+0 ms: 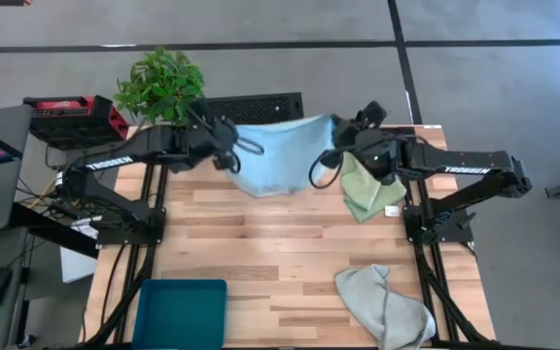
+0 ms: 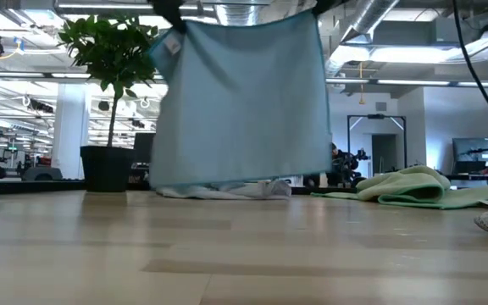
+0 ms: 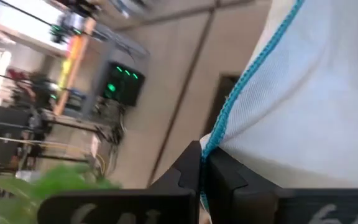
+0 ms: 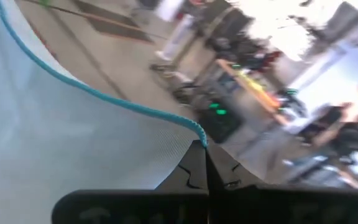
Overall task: Fold microfiber towels
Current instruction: Fold the blue microfiber cloth
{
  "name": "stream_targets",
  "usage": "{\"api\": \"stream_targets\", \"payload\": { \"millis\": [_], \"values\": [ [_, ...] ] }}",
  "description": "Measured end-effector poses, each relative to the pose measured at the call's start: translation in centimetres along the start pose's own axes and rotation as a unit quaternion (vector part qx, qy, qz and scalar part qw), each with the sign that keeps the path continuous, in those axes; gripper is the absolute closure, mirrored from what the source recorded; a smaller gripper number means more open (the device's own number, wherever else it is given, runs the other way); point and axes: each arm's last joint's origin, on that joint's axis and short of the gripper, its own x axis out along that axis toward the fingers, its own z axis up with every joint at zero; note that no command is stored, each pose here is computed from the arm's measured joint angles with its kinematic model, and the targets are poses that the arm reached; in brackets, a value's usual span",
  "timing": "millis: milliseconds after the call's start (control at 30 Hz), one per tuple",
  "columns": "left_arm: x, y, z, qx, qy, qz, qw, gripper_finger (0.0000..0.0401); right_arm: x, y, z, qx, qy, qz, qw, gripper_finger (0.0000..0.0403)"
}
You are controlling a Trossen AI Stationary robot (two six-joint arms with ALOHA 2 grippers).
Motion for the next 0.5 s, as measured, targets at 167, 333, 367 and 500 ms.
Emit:
{"api": "stream_targets", "payload": {
  "millis": [167,333,367,500],
  "values": [
    [0.1,0.8,0.9,-0.003,-0.034,0.015,0.999,0.0401,-0.3,-1.1,0.9,0.001,0.001,-0.040,0.999,0.0401],
    [-0.2,-0.2,-0.2,0.006,-0.002,-0.045,0.999,0.0401,-1.3,0.6,-0.3,-0.022,0.029,0.014,0.999,0.0401],
    [-0.3,-0.5,-0.5,0.006,0.007,-0.067,0.998,0.0401,-1.4,1.2,-0.7,-0.022,0.040,0.033,0.998,0.0401],
    [-0.8,-1.9,-1.6,-0.001,0.045,-0.137,0.990,0.0401,-1.9,3.1,-2.4,-0.015,0.095,0.090,0.991,0.0401]
  ]
}}
